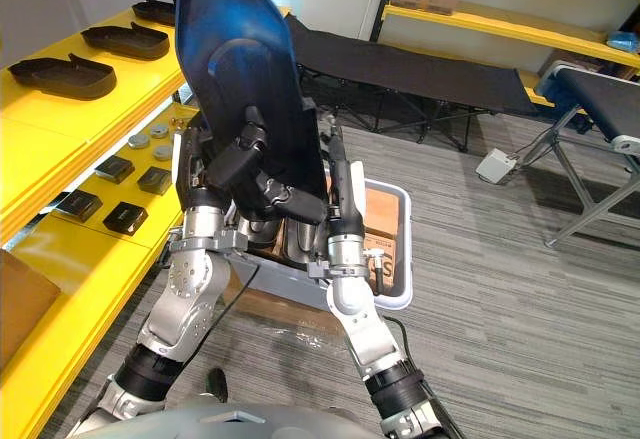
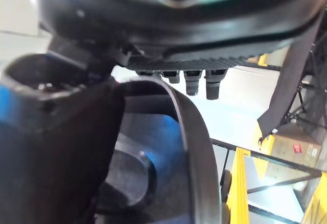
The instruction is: Walk over and take three plastic housings, then place them on the shelf
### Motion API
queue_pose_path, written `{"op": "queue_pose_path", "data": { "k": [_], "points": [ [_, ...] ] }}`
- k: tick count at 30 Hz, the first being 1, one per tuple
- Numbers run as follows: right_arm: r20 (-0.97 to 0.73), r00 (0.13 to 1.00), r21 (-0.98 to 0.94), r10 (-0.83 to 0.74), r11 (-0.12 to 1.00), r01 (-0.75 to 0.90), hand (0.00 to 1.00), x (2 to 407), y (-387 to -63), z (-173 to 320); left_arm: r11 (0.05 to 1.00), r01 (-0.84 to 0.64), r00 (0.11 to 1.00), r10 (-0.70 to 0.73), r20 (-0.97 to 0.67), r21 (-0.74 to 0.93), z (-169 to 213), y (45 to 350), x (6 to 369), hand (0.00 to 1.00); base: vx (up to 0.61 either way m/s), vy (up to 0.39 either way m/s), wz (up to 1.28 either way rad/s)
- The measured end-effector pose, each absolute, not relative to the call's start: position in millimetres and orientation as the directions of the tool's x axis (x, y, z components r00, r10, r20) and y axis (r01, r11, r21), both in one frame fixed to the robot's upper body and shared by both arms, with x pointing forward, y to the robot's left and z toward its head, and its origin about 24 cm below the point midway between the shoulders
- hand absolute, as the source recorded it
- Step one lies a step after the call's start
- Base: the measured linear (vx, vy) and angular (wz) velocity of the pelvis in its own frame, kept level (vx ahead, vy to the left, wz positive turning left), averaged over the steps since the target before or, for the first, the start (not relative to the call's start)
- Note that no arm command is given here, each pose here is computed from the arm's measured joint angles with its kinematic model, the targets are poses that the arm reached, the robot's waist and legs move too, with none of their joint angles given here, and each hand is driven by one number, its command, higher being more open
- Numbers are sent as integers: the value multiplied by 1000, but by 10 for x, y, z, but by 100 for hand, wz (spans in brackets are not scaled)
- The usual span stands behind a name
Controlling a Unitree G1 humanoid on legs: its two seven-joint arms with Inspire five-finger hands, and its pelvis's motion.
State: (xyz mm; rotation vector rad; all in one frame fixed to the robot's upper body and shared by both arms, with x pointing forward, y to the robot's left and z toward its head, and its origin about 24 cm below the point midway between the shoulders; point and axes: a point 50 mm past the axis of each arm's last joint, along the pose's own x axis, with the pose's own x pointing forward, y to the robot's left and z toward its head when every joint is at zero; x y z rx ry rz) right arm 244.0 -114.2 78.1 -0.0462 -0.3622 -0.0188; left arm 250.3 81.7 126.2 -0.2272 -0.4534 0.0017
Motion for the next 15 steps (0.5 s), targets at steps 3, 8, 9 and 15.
{"op": "queue_pose_path", "data": {
  "k": [3, 8, 9, 15],
  "points": [
    [342, 937, 95, -66, 995, 36, 100, 2354, -1425, 823, 998, 14, 893, 13, 450, -56, 1151, 913, 2409, 0, 15, 6, -18],
    [272, 943, 165, -192, 975, 151, 100, 2087, -1964, 689, 992, -100, 924, 63, 378, 80, 888, 1247, 2278, 0, 17, -4, -15],
    [240, 947, 163, -213, 971, 177, 100, 2022, -2035, 629, 990, -113, 925, 72, 373, 88, 865, 1299, 2258, 0, 49, -16, -17],
    [104, 965, 178, -239, 959, 218, 100, 1804, -2114, 392, 988, -128, 929, 89, 358, 89, 837, 1436, 2101, 0, 51, -18, -17]
  ]
}}
